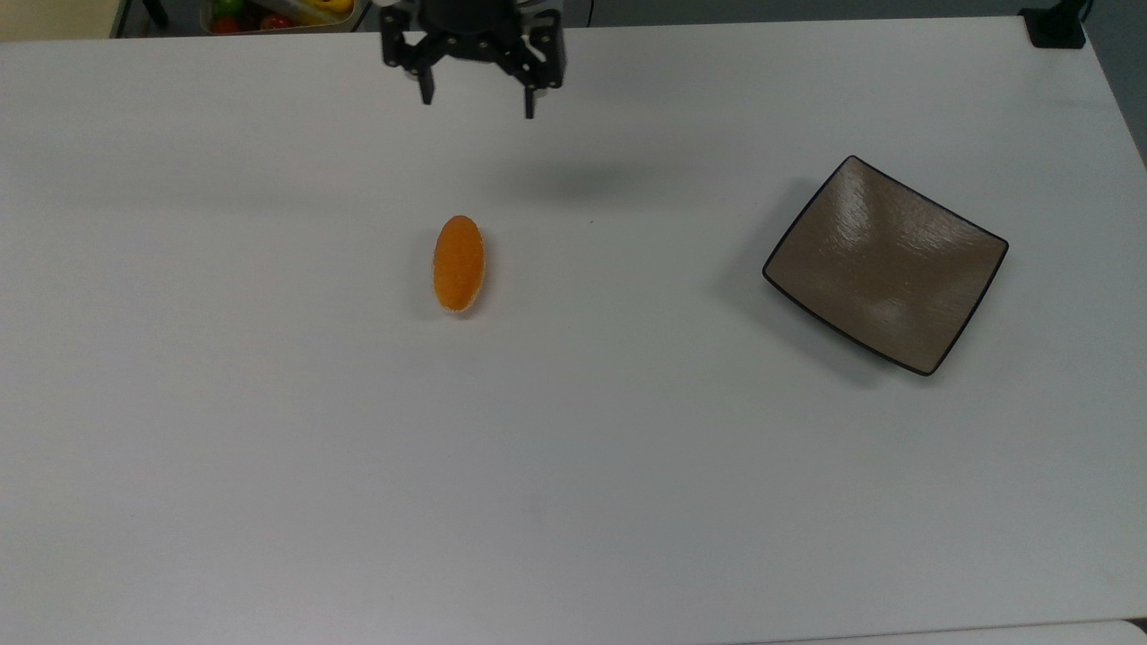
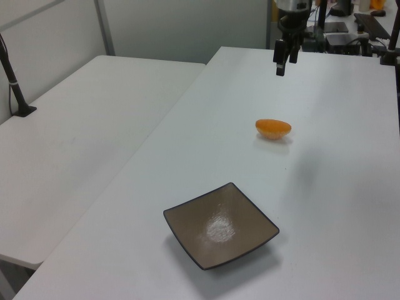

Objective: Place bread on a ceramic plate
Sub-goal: 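Lower the open gripper onto the orange bread roll and close it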

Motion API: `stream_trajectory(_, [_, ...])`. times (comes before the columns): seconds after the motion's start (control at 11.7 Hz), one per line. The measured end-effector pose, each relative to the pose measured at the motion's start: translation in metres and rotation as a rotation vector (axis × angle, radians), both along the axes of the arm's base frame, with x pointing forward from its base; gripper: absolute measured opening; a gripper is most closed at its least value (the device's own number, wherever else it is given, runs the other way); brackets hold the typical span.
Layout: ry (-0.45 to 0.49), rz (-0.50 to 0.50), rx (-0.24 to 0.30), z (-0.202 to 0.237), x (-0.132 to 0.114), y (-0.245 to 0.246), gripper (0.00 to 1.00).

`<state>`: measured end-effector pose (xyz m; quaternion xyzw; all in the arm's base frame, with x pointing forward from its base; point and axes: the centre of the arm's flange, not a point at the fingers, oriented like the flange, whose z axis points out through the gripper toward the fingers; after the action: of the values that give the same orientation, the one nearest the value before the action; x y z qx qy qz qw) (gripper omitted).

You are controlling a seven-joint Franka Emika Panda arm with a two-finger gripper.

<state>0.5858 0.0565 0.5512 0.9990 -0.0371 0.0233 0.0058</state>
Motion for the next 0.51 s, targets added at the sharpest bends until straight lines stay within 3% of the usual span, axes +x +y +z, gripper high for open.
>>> stream_trajectory(0.17, [0.029,-0.007,-0.016,-0.020,0.009,-0.028,1.00])
stream_trajectory(0.51, [0.028,0.013,-0.060,-0.094,0.046,-0.030,1.00])
